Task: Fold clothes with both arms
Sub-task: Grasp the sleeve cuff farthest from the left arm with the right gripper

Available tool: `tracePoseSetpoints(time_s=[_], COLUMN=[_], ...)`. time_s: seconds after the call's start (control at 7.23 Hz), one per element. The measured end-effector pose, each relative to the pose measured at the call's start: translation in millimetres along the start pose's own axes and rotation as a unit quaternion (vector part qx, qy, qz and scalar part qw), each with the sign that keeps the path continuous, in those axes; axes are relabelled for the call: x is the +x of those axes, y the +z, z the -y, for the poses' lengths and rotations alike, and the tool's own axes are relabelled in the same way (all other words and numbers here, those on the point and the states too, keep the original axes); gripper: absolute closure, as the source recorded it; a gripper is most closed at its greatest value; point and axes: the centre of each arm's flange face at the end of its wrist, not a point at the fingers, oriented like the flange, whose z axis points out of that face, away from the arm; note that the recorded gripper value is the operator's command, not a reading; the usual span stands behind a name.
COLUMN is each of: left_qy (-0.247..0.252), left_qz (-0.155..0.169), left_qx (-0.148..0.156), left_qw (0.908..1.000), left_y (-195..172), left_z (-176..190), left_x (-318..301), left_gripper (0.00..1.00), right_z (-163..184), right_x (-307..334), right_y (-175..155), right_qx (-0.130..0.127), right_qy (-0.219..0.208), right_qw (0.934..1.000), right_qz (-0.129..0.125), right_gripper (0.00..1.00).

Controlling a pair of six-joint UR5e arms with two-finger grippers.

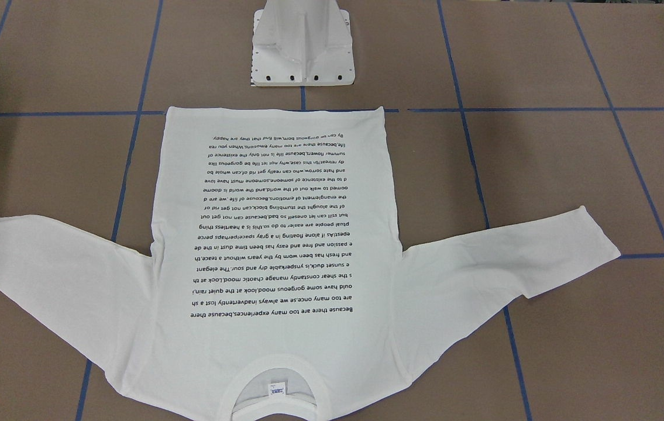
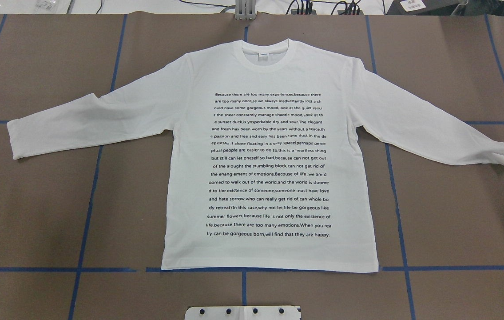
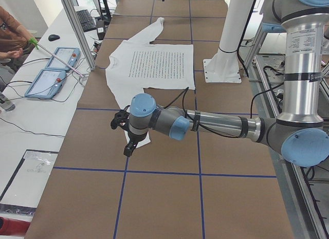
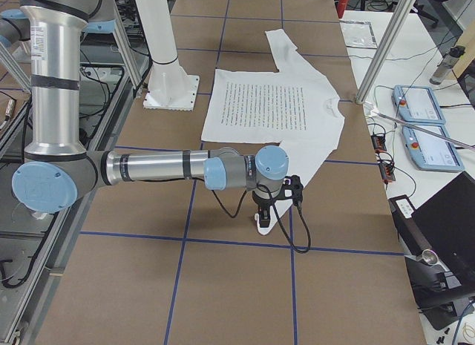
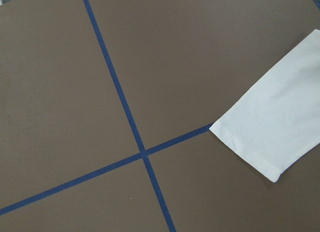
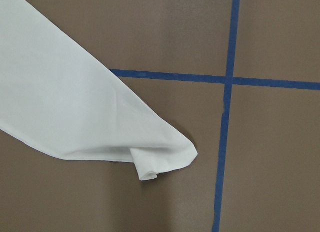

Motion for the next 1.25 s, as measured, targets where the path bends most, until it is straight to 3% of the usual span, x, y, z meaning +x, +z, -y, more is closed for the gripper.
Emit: tracePoseSetpoints(time_s=[0.55,0.97,1.25], left_qy=[0.005,0.012,0.011], left_qz=[-0.001,-0.002,-0.002], left_qx=[0.005,0.008,0.007], left_qw=[1.0000,0.9999,0.9999], left_y=[-3.7,-6.3,-6.3], left_z=[2.8,7.5,7.3], left_x=[4.6,10.1,10.7], left_gripper=[0.00,0.00,0.00], right_z=[24.0,41.7,40.2], right_x=[30.1,27.6,23.5], right_y=[55.4,91.1,120.9], right_qx=[-0.013,-0.036,-0.039], right_qy=[-0.014,0.009,0.034], right_qw=[0.9998,0.9993,0.9986], right_qz=[0.003,0.003,0.006], right_gripper=[0.00,0.01,0.07])
